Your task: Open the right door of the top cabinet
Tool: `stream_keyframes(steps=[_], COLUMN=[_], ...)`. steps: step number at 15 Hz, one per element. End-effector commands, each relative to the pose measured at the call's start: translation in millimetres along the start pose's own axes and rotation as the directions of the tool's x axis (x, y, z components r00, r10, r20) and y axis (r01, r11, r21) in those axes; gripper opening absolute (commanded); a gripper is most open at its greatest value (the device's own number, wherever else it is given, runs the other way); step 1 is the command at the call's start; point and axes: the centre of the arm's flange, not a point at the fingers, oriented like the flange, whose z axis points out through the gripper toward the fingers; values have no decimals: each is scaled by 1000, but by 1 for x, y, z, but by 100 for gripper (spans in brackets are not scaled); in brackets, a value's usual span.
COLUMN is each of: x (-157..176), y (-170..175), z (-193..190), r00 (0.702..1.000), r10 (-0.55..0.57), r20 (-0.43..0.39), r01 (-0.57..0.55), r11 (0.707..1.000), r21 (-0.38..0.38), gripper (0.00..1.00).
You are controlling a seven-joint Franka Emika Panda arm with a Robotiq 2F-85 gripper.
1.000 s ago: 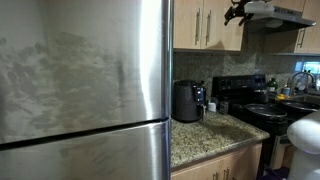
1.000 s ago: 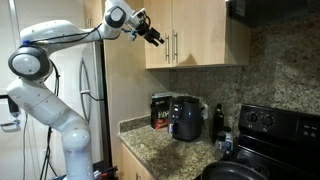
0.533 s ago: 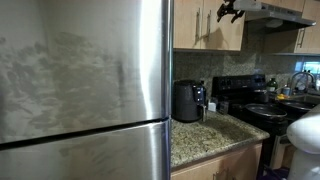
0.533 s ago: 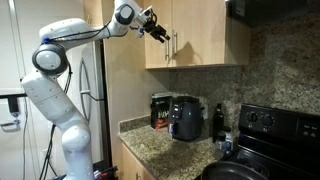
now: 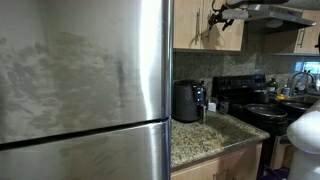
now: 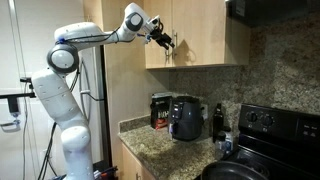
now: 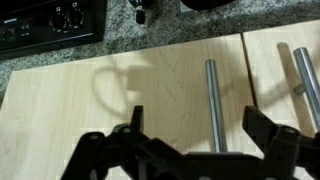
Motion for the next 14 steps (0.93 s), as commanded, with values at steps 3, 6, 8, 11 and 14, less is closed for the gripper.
stream_keyframes(steps=[3, 6, 8, 11, 14], x=[11, 16, 22, 25, 27], y=[-12, -12, -9, -6, -8], z=[12, 19, 25, 36, 51], r00=[998, 997, 993, 989, 987], r10=[52, 70, 99, 117, 115], r20=[-43, -42, -67, -90, -115], r01=[-52, -71, -102, -125, -130], r11=[998, 997, 994, 988, 982], r21=[-19, -24, -48, -93, -136], gripper=[100, 100, 100, 100, 75])
